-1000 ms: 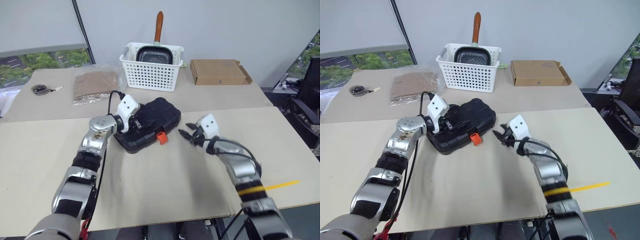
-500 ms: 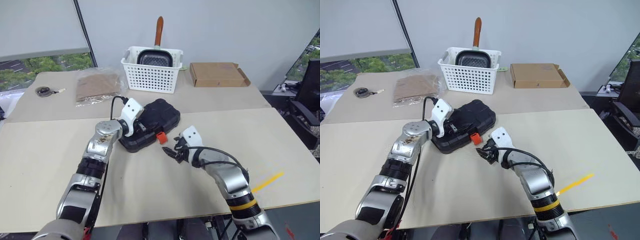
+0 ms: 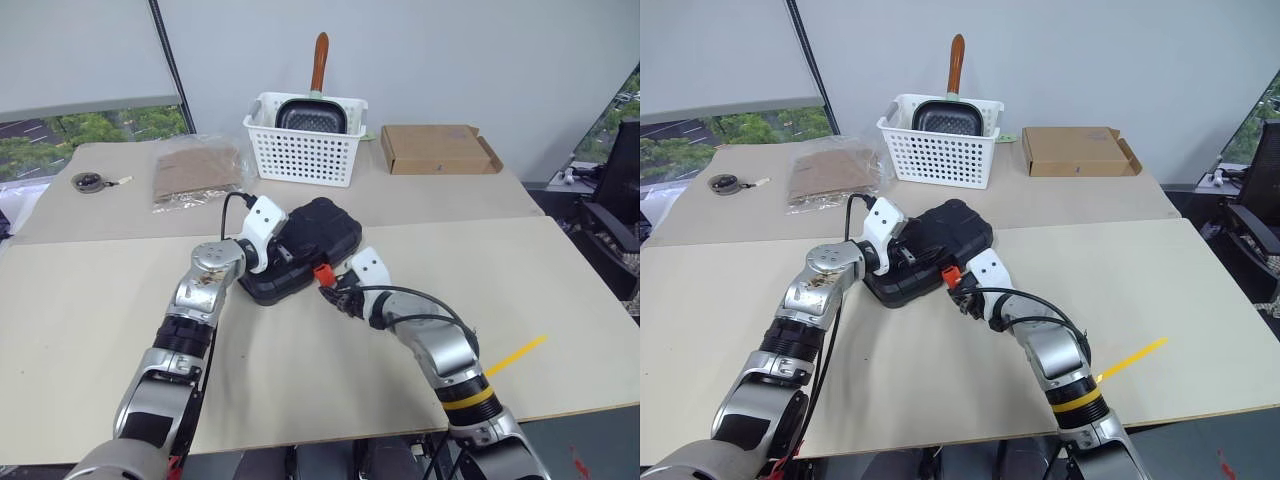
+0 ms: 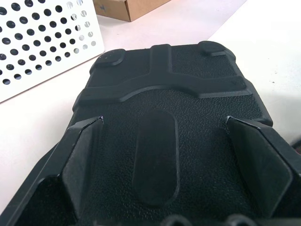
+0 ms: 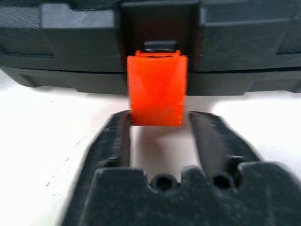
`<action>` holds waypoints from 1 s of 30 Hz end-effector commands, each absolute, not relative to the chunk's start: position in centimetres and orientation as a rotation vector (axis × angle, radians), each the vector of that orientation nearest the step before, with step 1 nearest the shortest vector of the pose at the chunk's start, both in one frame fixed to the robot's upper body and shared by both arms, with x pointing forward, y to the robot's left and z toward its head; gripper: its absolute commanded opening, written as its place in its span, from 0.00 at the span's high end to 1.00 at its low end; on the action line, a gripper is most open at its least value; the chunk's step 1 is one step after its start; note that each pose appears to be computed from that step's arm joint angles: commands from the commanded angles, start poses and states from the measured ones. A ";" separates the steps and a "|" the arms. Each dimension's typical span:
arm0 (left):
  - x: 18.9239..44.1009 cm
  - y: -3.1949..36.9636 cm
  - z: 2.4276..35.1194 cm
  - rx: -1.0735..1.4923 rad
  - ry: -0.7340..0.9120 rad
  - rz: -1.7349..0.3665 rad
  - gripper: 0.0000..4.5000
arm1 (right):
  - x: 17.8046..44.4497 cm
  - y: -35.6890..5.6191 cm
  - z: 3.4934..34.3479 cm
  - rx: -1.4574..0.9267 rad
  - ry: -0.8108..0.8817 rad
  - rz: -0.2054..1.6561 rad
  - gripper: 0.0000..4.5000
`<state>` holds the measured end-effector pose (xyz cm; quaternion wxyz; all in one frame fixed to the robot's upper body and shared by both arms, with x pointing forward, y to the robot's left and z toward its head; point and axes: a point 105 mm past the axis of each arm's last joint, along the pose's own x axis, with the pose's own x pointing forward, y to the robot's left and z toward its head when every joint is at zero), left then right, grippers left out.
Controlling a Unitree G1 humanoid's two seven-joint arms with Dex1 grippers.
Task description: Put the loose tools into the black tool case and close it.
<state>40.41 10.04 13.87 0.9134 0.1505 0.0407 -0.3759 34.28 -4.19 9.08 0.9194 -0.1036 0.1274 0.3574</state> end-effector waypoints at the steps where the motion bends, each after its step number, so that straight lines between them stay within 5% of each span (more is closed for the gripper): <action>1: 40.0 10.9 10.2 0.314 0.227 -0.755 0.00 | 34.4 -3.8 11.3 -0.228 0.158 0.723 0.73; 30: 39.5 10.2 9.4 0.316 0.249 -0.809 0.00 | 36.1 -3.6 13.3 -0.237 -0.049 0.686 0.73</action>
